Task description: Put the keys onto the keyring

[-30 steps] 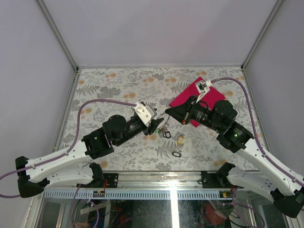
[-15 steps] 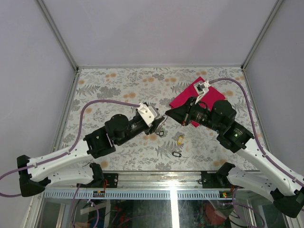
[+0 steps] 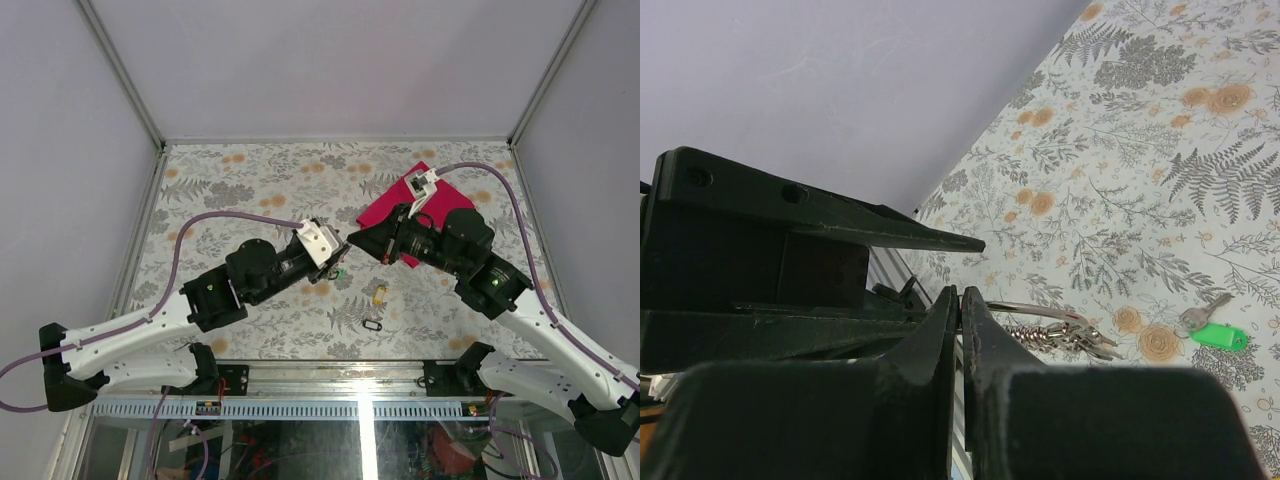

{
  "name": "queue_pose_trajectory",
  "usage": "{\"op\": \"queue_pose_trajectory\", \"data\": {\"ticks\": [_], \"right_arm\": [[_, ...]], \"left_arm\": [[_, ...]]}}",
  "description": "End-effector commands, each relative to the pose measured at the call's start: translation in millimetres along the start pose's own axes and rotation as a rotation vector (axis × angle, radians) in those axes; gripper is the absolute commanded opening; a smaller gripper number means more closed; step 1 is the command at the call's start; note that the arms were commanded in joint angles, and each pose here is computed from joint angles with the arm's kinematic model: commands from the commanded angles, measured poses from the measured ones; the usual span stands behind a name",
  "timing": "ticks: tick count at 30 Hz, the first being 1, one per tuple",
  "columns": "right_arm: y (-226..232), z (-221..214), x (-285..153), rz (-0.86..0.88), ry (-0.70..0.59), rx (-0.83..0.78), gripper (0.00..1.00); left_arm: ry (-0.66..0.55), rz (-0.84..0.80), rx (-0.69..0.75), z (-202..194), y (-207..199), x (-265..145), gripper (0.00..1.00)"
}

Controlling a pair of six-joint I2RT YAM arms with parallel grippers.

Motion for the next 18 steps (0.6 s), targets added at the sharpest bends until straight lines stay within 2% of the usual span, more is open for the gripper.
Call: {"op": "queue_pose_trajectory", "data": {"ticks": [1,6,18], "right_arm": [[20.4,26.1,-3.2,0.080,-0.058,-0.016,0.00],[19.6,22.8,-1.1,0.083,-0.043,-0.006,0.00],[20.6,30.6,-6.8,0.064,-0.069,-0.013,0.00]], "left_arm": [[-0.055,0.001,0.027,20.2,0.3,0.9,0.35],[-0.077,-0.014,0.054,21.8,-0.9,0.6,0.28],[-0.068,-0.023,0.096,13.3,-0.4,-1.2,0.02]]}}
Point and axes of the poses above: each gripper's point midway between its finger pads, its own x axis out along the fingers, its own y axis along the line the jaws close on, z = x × y, the point moved 3 cm from there along -x, back along the fingers, and after that the axes turned 15 degrees about -x, right-handed, at the moved point
